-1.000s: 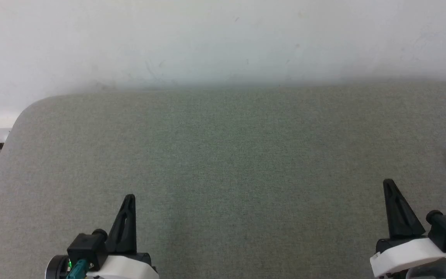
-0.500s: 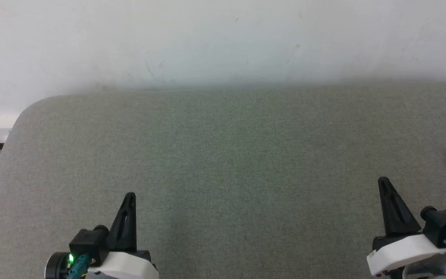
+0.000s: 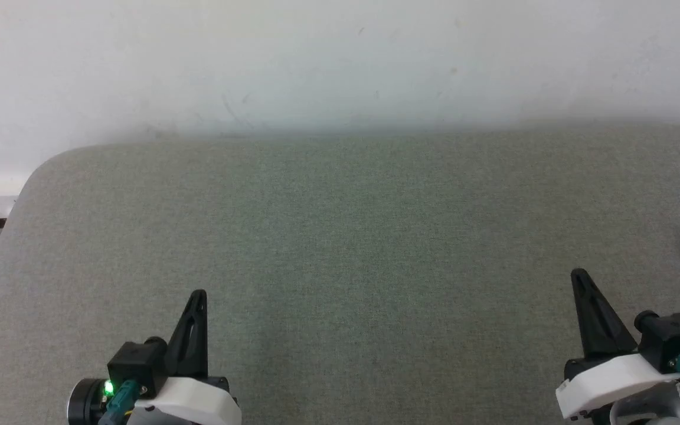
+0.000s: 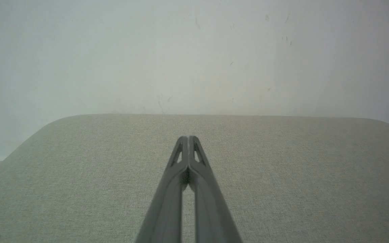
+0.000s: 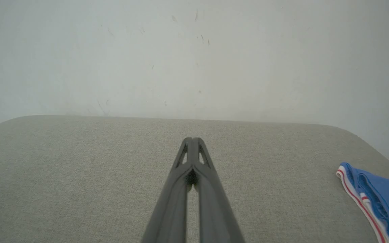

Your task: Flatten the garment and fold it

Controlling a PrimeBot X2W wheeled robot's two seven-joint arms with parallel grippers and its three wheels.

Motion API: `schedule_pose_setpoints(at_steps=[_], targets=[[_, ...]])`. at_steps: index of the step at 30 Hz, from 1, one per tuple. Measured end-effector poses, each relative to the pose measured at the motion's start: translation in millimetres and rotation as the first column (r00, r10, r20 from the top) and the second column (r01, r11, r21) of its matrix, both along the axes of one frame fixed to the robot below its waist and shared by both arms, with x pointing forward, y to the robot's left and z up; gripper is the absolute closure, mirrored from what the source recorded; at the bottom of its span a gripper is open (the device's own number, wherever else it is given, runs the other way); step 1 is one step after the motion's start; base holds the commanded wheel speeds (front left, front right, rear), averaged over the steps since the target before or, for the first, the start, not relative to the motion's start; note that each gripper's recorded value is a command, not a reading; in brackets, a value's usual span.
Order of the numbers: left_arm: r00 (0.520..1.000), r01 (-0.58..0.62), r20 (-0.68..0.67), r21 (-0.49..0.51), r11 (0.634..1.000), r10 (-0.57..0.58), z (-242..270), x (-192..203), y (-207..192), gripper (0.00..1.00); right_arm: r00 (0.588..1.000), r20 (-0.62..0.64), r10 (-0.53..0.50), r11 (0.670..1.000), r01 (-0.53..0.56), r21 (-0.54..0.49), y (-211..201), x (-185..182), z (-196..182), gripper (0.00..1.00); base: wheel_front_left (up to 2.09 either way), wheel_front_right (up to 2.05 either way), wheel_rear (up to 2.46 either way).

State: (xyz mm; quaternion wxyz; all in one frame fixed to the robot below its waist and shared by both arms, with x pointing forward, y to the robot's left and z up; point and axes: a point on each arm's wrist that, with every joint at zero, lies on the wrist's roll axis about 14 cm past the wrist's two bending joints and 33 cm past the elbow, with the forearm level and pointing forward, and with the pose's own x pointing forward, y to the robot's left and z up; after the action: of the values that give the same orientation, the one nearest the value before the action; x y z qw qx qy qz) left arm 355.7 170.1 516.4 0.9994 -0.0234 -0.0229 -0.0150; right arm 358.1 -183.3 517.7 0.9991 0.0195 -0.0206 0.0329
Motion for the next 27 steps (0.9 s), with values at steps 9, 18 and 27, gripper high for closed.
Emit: schedule_pose_setpoints(at_steps=[9,18,27], targets=[[1.0,-0.001,-0.01,0.01,1.0,0.001,0.1,1.6,0.6,1.0,1.0,-0.005,0.009,1.0,-0.009,-0.011,3.0,2.4,1.8,1.0,0.0,0.0,0.0],[1.0,-0.004,-0.013,0.023,1.0,0.004,2.4,4.5,1.3,1.0,1.0,-0.016,0.021,1.0,-0.021,-0.022,6.8,3.6,1.5,1.0,0.0,0.0,0.0],[1.0,-0.007,-0.026,0.037,0.999,0.008,1.2,5.2,2.5,1.0,0.999,-0.024,0.029,0.999,-0.03,-0.037,9.8,4.5,1.4,1.0,0.0,0.0,0.0]])
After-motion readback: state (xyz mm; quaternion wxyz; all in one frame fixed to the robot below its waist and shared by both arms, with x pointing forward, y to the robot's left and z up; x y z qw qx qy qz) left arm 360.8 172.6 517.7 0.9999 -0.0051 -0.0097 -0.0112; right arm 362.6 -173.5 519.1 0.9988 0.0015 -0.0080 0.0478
